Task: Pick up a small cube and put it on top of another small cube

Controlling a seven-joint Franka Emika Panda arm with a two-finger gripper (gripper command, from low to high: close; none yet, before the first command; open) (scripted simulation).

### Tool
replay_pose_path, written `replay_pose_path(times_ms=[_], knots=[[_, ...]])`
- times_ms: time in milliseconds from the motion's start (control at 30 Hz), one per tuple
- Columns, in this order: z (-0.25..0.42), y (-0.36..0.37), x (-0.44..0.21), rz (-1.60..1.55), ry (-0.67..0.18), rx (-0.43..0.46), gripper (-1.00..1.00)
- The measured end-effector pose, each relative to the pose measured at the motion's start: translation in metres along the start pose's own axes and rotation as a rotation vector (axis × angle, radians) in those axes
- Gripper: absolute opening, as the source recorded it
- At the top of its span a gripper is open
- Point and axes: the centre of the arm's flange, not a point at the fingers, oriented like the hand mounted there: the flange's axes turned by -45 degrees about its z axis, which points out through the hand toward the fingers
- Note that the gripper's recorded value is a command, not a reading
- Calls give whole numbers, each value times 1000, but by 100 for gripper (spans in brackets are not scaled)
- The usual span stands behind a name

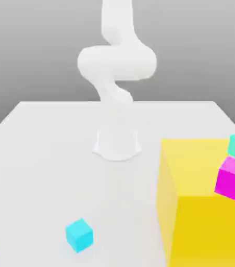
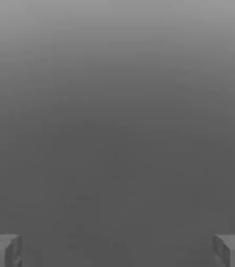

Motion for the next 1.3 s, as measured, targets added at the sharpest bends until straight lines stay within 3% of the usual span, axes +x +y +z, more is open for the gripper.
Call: replay_pose_path(times_ms=[333, 767, 967, 1000, 1300], knots=[[205, 33, -69, -255, -292, 87, 0], [374, 69, -263, -570, -655, 233, 0], [424, 72, -320, -605, -693, 250, 0], [430, 71, -327, -604, -693, 251, -100], [418, 72, -315, -606, -694, 251, -100]])
